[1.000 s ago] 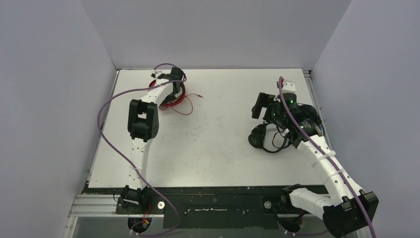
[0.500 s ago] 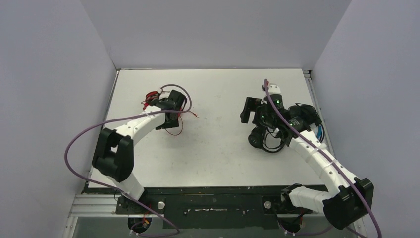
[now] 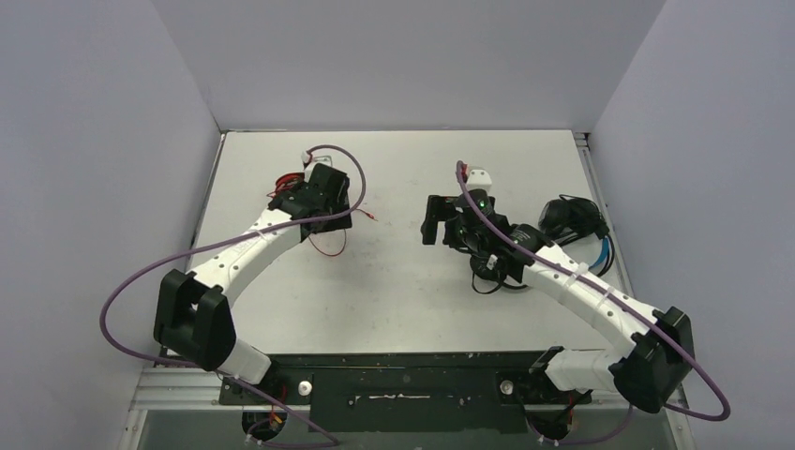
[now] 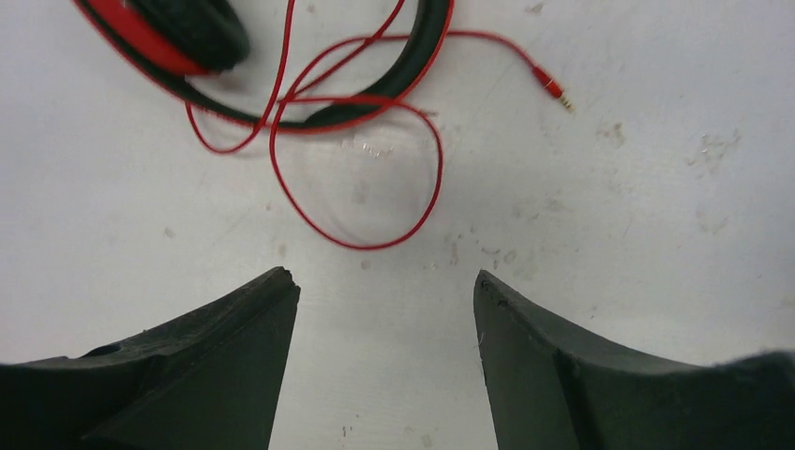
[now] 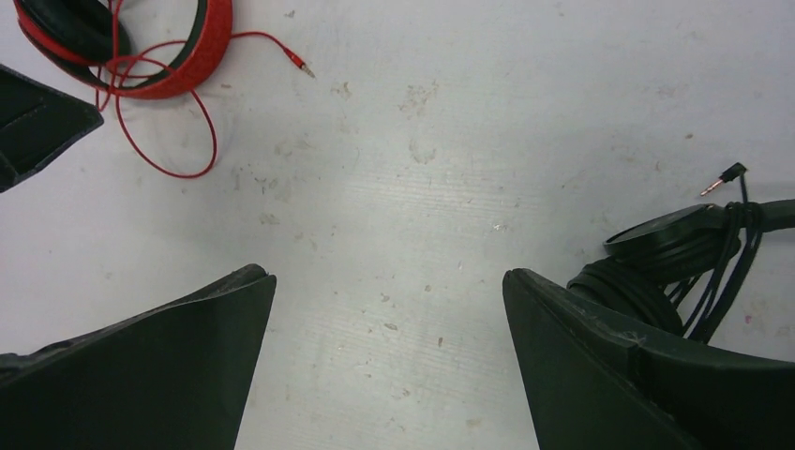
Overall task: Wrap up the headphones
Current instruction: Move the headphones to the center of the board.
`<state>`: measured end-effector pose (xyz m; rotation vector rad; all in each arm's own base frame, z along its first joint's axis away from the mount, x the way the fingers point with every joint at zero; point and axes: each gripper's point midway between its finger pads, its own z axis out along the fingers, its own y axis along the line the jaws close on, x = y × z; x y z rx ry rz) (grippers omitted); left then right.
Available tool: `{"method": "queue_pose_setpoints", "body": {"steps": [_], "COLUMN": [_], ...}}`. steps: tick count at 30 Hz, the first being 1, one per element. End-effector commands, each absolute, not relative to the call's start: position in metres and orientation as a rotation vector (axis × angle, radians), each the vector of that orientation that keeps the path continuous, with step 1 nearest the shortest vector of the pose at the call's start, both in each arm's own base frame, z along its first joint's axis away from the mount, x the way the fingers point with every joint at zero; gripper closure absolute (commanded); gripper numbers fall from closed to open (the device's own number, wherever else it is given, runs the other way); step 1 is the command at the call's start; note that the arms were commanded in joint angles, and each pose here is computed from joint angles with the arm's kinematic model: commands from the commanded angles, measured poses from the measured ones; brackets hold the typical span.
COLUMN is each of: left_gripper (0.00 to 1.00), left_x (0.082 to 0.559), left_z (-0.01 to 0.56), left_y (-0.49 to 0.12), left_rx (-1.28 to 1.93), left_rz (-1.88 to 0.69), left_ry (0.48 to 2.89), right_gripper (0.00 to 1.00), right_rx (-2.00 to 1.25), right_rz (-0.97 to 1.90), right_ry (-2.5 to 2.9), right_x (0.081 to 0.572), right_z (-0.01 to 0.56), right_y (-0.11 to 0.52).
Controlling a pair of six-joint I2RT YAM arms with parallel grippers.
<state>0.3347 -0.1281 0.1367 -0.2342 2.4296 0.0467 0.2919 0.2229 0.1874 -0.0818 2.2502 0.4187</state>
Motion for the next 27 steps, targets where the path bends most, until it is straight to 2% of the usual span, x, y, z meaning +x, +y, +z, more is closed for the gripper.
{"method": "queue_pose_setpoints", "body": {"steps": [1, 4, 7, 11, 15, 27], "left_gripper": [0.33, 0.32, 0.36, 0.41, 0.43, 0.52], "left_x": [0.387, 0.406, 0.424, 0.447, 0.470, 0.501], "left_z": [0.176, 0.167, 0.158, 0.142, 0.127, 0.071], "left_y": [-0.146, -0.153, -0.154, -0.147, -0.141, -0.136], "left_rx": [-0.009, 0.074, 0.093, 0.101, 0.121, 0.106], "left_rz": [0.033, -0.013, 0.001, 0.102, 0.187, 0.316], "left_ry": [2.283, 2.292, 2.305, 2.324, 2.345, 2.417], "right_gripper": [0.03, 0.03, 0.03, 0.03, 0.03, 0.03], "right_rx": [0.053, 0.079, 0.078, 0.076, 0.082, 0.085], "right_rz": [0.442, 0.424, 0.398, 0.368, 0.362, 0.357], "right_ry": [2.040, 1.988, 1.957, 1.934, 1.923, 1.926], "right_x": [0.299, 0.294, 0.288, 0.283, 0.279, 0.278], "right_z": [0.245, 0.260, 0.272, 0.281, 0.283, 0.279], "right_y": [0.205, 0.190, 0.178, 0.167, 0.161, 0.159]}}
